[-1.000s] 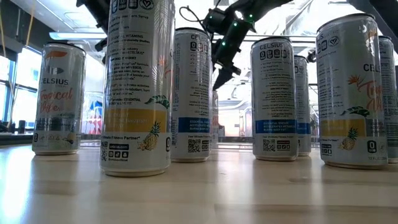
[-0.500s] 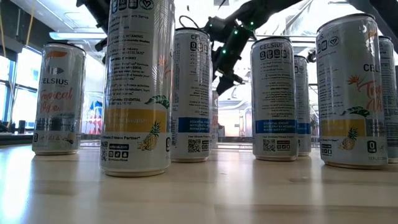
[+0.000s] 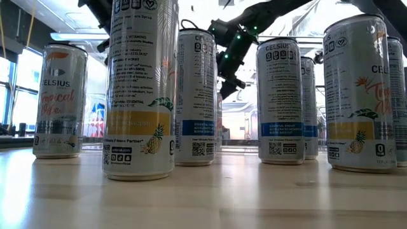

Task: Sort soda cans
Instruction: Move the white-pink soda can to the bottom middle of the table

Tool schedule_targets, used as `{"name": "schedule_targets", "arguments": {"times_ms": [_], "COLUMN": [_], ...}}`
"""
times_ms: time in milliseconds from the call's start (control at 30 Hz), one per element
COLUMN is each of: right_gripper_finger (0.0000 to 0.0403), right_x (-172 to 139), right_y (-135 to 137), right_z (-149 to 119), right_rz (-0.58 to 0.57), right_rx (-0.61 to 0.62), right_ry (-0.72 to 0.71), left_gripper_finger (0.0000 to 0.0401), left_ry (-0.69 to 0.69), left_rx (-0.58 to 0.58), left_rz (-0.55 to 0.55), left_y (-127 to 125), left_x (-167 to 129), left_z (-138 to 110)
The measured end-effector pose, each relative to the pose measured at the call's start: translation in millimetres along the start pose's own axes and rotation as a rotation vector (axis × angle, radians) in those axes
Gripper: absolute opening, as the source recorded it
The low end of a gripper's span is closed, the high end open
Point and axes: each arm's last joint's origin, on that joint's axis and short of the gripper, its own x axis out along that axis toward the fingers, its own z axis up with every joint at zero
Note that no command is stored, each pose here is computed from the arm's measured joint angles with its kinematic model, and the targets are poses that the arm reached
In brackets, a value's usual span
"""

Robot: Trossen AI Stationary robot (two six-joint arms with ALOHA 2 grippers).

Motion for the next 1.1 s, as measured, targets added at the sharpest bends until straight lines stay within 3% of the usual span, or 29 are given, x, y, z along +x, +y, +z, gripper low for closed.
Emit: {"name": "schedule_targets", "arguments": {"times_ms": [133, 400, 600, 1100], "right_gripper_finger": [0.0311, 0.0309, 0.0236, 0.0236], "right_x": [6.1, 5.8, 7.1, -22.9], "right_y": [-0.1, -0.7, -1.3, -6.9], "right_z": [-3.4, -2.2, -2.7, -8.7], "right_rz": [-0.059, -0.056, -0.084, -0.163], "right_rx": [0.023, -0.013, -0.021, -0.061], "right_ry": [0.016, 0.008, 0.01, 0.074], "left_gripper_finger": [0.0001, 0.0001, 0.0001, 0.0001], "left_ry": [0.0, 0.0, 0.0, -0.001], "left_rx": [0.001, 0.005, 0.011, 0.062], "left_rz": [0.0, 0.0, 0.0, 0.005], "left_y": [0.0, 0.0, 0.0, 0.2], "left_x": [0.0, 0.0, 0.0, 0.0], "left_z": [0.0, 0.0, 0.0, 0.0]}}
